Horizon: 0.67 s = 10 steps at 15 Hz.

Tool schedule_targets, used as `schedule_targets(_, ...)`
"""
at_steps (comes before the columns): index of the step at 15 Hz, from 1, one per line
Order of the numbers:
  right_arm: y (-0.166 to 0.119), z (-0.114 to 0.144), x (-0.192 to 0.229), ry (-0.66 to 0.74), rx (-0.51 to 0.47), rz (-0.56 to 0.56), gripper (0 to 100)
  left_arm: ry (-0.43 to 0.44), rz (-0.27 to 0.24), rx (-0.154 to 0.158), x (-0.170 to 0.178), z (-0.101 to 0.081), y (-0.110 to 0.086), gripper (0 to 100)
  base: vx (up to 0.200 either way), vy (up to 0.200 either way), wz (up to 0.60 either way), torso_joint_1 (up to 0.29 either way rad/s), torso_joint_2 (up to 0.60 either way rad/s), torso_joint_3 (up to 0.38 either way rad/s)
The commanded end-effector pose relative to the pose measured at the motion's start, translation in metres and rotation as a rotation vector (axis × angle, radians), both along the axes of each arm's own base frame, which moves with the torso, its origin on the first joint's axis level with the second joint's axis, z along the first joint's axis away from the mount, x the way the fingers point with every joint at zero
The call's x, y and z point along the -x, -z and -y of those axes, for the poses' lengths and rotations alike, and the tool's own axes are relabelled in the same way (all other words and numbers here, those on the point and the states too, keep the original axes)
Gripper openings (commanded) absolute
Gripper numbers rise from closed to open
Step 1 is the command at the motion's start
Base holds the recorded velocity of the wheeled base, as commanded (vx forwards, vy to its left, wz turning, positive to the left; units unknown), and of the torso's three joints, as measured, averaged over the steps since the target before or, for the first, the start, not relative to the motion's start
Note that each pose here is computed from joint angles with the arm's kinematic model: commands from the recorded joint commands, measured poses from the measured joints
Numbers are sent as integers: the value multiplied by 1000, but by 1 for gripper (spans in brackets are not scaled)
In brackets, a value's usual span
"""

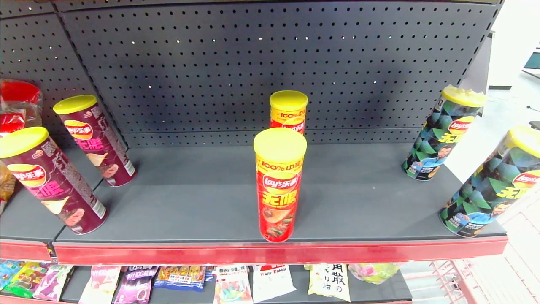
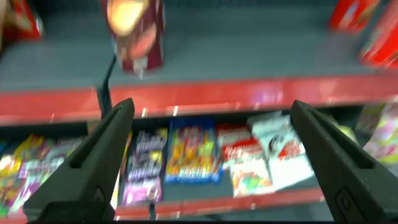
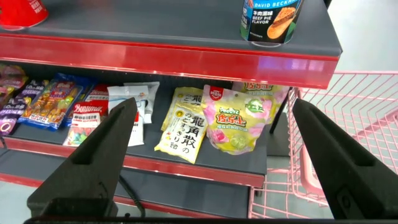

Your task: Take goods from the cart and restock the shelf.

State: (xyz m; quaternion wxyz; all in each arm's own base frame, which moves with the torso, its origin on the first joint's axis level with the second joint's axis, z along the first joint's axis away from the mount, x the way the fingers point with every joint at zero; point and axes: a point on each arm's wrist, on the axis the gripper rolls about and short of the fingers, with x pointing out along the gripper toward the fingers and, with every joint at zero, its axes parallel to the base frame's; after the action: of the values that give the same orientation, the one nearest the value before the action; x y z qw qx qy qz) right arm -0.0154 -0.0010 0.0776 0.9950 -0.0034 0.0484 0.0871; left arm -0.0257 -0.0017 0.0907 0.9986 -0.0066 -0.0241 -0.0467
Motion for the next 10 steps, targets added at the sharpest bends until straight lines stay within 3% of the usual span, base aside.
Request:
schedule_targets(1,0,0,0,0,-1,-3,100,96,-8,127,-31,1,-120,100,0,0,0,0,0,0)
schedule_targets(2,0,0,0,0,1,-2,100,166,-19,122,-41,3,-139,100,0,0,0,0,0,0)
schedule_targets(3,0,0,0,0,1,-2,100,272,-82,103,-56,8,-141,100,0,0,0,0,0,0)
schedule_targets(4,0,0,0,0,0,-1,100,347,-191,79,-78,12,-133,100,0,0,0,0,0,0)
schedule_targets(5,0,0,0,1,-1,-3,100,381,-286,80,-100,16,-128,100,0,0,0,0,0,0)
schedule_targets(6,0,0,0,0,-1,-3,100,403,-353,52,-119,21,-123,100,0,0,0,0,0,0)
schedule_targets(8,0,0,0,0,-1,-3,100,465,-436,-42,-151,33,-114,100,0,0,0,0,0,0)
schedule_targets(10,0,0,0,0,-1,-1,100,534,-469,-91,-168,48,-109,100,0,0,0,0,0,0)
